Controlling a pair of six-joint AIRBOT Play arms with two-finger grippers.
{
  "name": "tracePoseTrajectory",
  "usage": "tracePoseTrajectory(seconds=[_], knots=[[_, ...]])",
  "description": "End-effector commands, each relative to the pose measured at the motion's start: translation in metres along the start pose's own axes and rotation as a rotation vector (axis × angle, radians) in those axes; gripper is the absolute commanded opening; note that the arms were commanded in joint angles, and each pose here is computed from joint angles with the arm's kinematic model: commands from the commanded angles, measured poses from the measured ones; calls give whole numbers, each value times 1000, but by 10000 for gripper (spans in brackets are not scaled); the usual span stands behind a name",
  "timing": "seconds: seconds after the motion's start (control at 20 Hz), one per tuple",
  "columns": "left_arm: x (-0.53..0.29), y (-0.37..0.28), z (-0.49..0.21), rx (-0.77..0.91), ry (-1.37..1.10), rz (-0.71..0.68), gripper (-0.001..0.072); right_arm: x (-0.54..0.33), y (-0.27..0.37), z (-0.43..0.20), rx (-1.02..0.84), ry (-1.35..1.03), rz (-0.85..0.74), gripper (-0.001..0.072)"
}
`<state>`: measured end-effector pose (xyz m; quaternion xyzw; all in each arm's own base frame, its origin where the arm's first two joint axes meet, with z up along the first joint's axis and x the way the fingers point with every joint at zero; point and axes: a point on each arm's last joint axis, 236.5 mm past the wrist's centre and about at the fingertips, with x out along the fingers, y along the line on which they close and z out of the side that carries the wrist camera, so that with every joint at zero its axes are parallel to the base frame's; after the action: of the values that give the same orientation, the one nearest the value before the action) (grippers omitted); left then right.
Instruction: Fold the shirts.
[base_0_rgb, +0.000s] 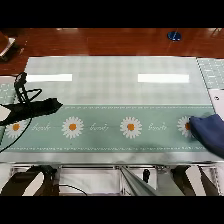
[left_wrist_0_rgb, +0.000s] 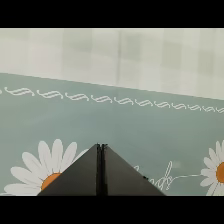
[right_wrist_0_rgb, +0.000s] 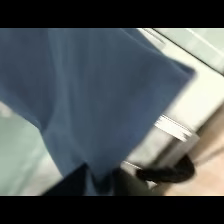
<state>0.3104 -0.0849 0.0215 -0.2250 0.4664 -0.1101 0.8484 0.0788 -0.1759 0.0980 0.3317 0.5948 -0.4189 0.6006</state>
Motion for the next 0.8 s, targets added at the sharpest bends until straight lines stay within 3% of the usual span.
tracePoseTrajectory(seconds=[0.0,0.2,0.25,0.35,0.45,0.55,0.65,0.75], knots=[[0,1,1,16,-3,1,17,40,-56,-38,83,60,-241,407],[0,-2,16,71,-39,3,17,19,-45,6,63,-112,-199,403],[-2,-8,28,82,-49,-3,17,3,-26,29,61,-199,-124,355],[-16,-28,60,119,-73,-30,17,-25,64,63,-91,-283,199,27],[-37,-63,106,152,-157,-89,16,-61,184,58,-287,-253,601,25],[-60,-111,144,240,-236,-155,16,-83,276,23,-519,-215,798,25],[-71,-157,151,373,-267,-216,16,-54,327,-29,-811,-187,692,25],[-52,-168,126,526,-211,-183,16,-12,357,-57,-1021,-272,444,25]])
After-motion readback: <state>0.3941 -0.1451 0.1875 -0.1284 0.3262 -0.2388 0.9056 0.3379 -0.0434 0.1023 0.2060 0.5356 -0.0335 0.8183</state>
